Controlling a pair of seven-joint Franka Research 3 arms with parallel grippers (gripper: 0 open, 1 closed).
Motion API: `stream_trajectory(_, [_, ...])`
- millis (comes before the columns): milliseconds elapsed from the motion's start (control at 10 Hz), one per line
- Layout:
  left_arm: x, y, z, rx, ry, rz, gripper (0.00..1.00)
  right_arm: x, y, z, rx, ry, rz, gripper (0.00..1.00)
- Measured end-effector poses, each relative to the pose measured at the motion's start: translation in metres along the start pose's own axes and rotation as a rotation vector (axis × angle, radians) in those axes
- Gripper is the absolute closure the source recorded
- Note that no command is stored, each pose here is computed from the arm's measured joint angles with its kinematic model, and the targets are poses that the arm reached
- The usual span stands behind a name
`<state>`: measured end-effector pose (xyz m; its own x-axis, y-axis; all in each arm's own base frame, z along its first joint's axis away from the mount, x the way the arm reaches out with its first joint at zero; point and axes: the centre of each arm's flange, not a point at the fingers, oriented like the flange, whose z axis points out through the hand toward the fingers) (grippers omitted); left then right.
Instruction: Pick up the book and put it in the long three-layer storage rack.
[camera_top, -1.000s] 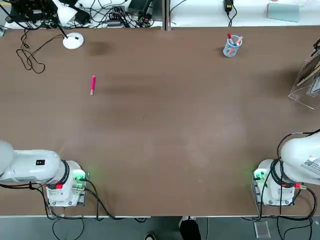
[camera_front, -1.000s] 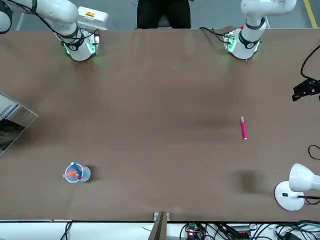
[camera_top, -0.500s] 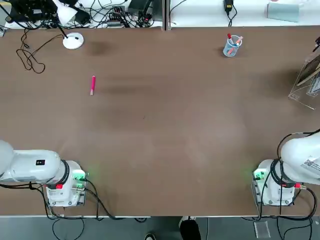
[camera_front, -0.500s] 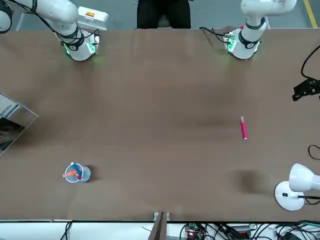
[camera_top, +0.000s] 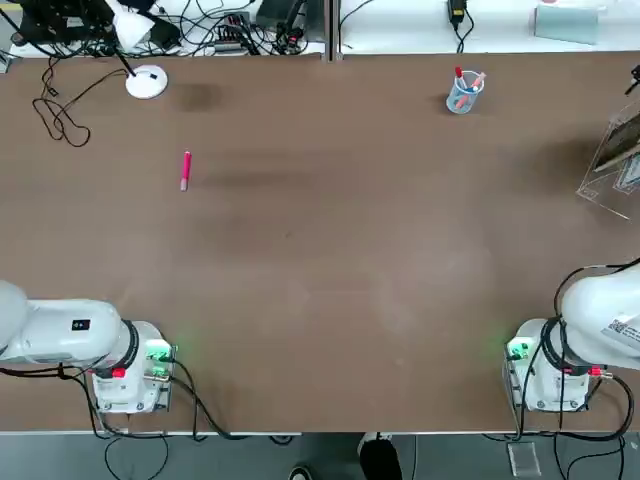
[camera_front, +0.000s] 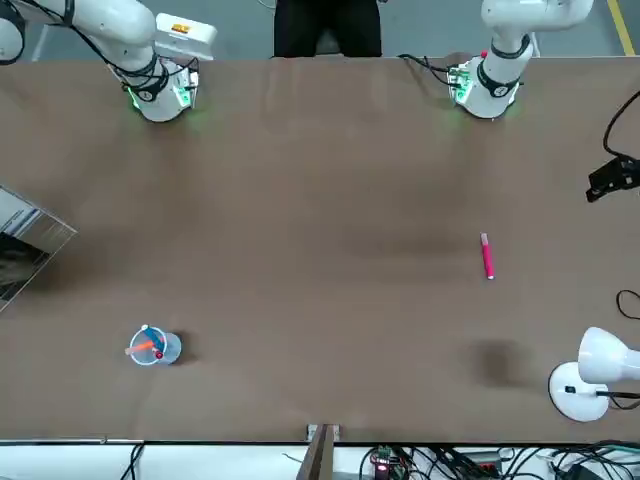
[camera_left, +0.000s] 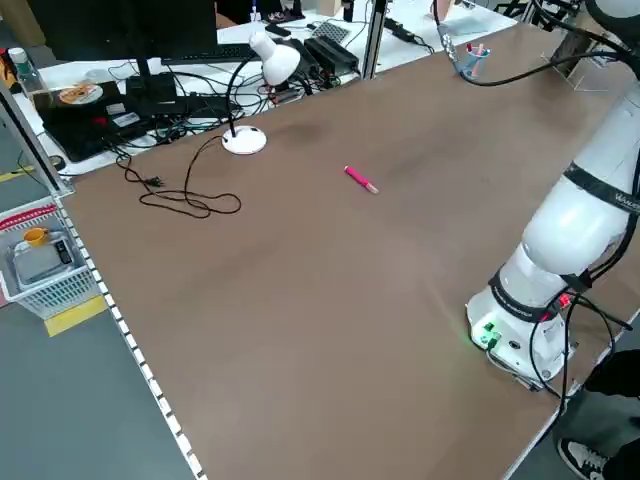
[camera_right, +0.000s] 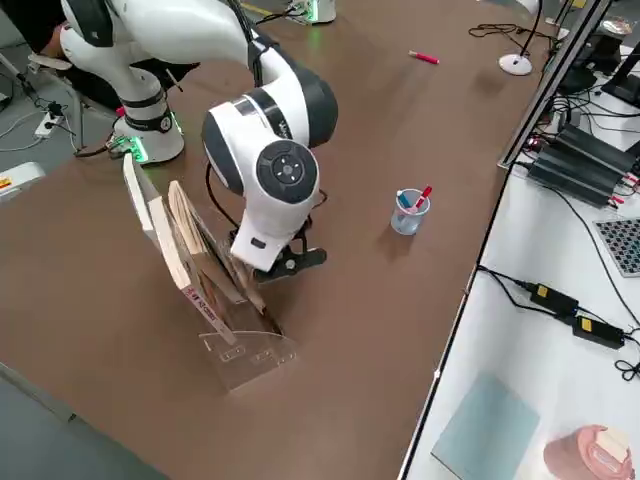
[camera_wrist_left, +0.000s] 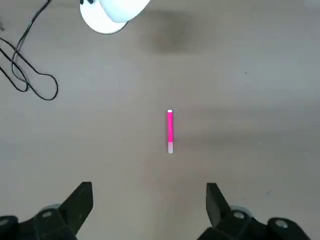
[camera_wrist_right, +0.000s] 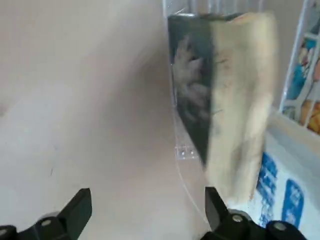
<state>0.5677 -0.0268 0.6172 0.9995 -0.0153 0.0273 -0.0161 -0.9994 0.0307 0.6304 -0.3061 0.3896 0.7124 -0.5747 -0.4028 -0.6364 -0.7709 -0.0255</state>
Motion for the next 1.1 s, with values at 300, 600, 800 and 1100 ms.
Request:
stream_trajectory(300, [0.001,-0.002,-0.007,0.016,0.015,0.000,0.00,-0.006,-0.009,-0.010,0.006,0.011,-0.037,0.00])
stream_trajectory(600, [0.001,-0.003,-0.011,0.024,0.024,0.001,0.00,-0.006,-0.010,-0.011,0.006,0.013,-0.056,0.00])
stream_trajectory(800, [0.000,-0.003,-0.011,0.024,0.017,0.000,0.00,-0.007,-0.013,-0.011,0.006,0.013,-0.077,0.00])
stream_trajectory(1100, [-0.001,-0.010,-0.013,0.008,0.010,-0.020,0.00,-0.012,-0.039,-0.012,-0.018,0.034,-0.203,0.00])
